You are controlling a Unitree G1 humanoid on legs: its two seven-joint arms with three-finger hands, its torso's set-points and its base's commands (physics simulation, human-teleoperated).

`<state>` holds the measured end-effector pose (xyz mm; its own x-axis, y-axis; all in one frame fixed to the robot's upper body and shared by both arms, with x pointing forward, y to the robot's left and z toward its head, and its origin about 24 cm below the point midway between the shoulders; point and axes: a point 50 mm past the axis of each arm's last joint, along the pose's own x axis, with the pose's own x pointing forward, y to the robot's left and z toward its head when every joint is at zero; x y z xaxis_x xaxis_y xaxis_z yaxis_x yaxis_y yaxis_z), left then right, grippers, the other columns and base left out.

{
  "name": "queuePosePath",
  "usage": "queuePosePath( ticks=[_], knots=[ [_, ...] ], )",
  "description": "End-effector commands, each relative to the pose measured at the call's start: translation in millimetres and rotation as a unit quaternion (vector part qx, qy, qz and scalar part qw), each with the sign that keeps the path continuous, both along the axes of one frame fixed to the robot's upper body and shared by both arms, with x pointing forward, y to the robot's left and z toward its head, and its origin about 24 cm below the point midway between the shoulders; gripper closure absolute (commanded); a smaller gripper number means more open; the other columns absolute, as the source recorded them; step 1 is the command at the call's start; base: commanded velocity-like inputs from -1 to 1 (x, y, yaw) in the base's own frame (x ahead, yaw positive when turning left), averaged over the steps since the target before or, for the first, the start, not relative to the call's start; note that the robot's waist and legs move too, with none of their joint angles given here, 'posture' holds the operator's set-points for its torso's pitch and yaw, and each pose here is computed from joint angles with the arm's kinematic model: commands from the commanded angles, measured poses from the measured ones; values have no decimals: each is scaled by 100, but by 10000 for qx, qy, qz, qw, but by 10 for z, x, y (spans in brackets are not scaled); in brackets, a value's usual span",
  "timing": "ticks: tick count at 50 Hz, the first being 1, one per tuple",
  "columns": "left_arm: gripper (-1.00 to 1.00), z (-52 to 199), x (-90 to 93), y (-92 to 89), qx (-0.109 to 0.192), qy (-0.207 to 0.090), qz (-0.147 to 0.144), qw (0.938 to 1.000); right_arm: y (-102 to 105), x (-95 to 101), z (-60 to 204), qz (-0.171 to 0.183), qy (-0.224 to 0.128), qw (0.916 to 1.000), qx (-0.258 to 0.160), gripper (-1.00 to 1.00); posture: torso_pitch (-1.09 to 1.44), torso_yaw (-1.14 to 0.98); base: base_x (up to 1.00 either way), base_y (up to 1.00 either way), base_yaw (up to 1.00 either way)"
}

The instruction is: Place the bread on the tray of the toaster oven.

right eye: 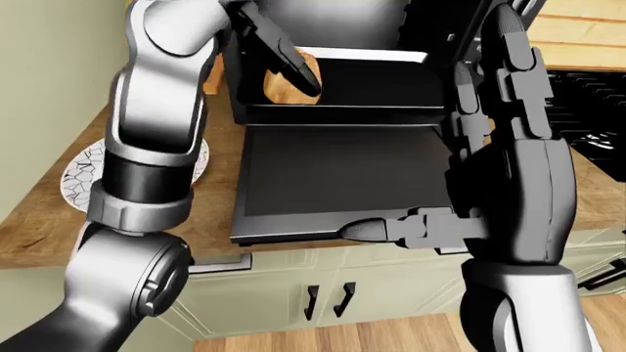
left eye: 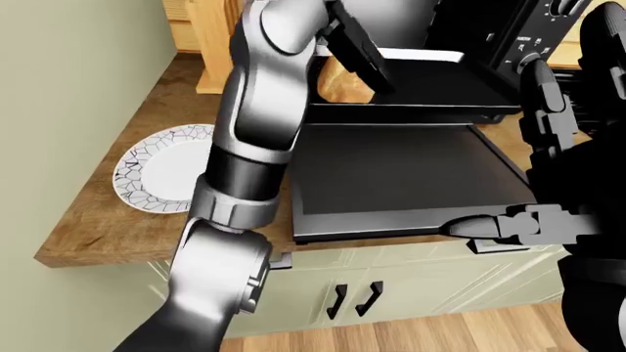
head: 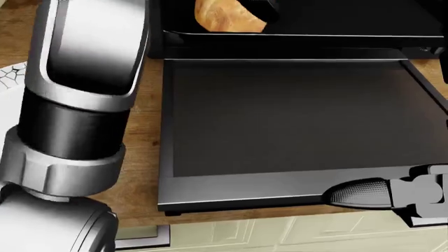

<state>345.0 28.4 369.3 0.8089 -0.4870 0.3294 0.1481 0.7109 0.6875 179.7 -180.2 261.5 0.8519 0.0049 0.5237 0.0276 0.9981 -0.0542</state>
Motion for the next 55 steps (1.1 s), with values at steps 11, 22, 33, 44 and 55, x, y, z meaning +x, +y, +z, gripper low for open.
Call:
queuePosePath(
  ticks=[11, 22, 33, 44, 55],
  knots=[
    [-100, 125, -342, 334, -466, -380, 358, 9975, 23, -23, 62, -23, -289, 9996, -53, -100, 0, 0, 0, 0, 0],
    [-100, -96, -611, 878, -978, -410, 1175, 9874, 22, -7, 40, -134, -248, 9995, -112, -100, 0, 0, 0, 0, 0],
    [-100, -197, -1076, 1428, -1492, -750, 2020, 9651, 30, 2, 70, -166, -243, 9995, -98, -100, 0, 0, 0, 0, 0],
    [-100, -537, -1251, 1665, -1428, -451, 2454, 9578, 29, -3, 192, -153, -299, 9994, -108, -100, 0, 0, 0, 0, 0],
    [-100, -681, -1374, 1770, -1316, -323, 2677, 9539, 26, -10, 138, -181, -289, 9993, -126, -100, 0, 0, 0, 0, 0]
  ],
)
